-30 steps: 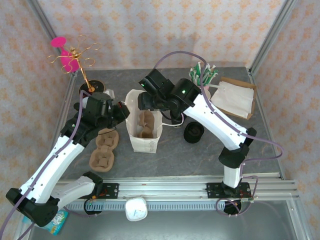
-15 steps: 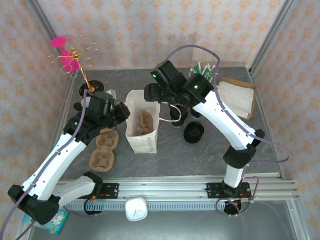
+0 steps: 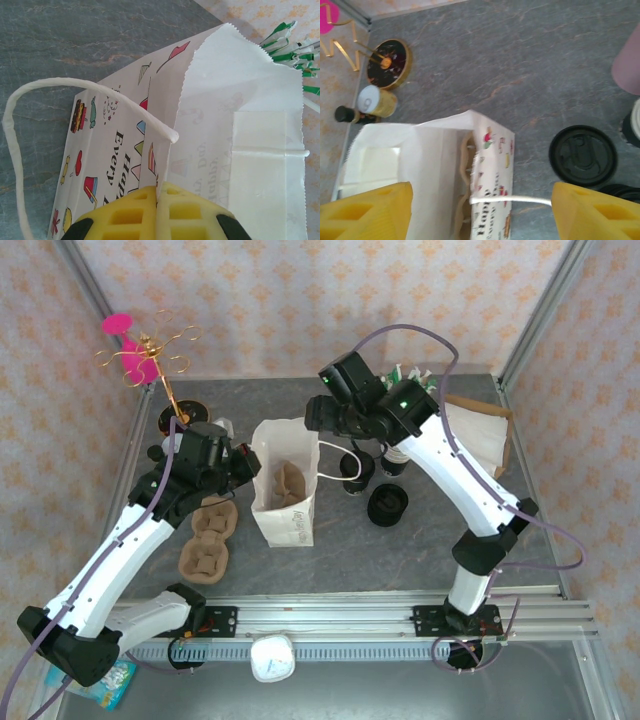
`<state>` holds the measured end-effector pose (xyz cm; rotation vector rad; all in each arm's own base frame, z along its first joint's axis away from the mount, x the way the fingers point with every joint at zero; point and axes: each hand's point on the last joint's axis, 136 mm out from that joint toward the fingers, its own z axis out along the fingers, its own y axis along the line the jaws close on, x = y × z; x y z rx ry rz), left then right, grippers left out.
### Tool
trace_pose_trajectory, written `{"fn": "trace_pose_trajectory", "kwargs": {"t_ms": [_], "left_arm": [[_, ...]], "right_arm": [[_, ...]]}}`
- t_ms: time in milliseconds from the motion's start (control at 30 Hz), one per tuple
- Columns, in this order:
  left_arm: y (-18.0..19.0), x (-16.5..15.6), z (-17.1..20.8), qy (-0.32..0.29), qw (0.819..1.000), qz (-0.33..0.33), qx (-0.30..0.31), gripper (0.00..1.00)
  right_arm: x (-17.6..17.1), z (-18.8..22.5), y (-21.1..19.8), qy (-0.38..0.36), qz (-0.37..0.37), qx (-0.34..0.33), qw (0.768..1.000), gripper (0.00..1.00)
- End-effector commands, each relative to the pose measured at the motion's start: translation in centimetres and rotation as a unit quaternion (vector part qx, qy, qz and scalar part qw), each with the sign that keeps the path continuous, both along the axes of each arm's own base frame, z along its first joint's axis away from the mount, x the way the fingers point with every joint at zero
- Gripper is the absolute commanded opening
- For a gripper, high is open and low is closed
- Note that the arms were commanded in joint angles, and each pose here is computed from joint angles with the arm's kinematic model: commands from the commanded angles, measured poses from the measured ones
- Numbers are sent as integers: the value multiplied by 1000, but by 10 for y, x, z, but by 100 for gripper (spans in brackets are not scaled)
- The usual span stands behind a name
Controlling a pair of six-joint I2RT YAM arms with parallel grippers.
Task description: Pack the takeout coffee
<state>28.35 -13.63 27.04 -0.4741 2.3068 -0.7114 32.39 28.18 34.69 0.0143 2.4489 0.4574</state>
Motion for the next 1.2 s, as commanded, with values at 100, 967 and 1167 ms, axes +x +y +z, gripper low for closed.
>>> {"fn": "trace_pose_trajectory", "kwargs": {"t_ms": [100,967,1167], "left_arm": [[8,1,10,-10,1000,8,17,0],[39,0,7,2,996,62,66,0],[43,0,4,4,995,67,68,0]], "right_arm": [[14,-19,-53,6,-66,-33,997,79],[21,-155,-67,123,-58,-68,988,78],[22,-172,-63,141,-48,-88,985,77]]}}
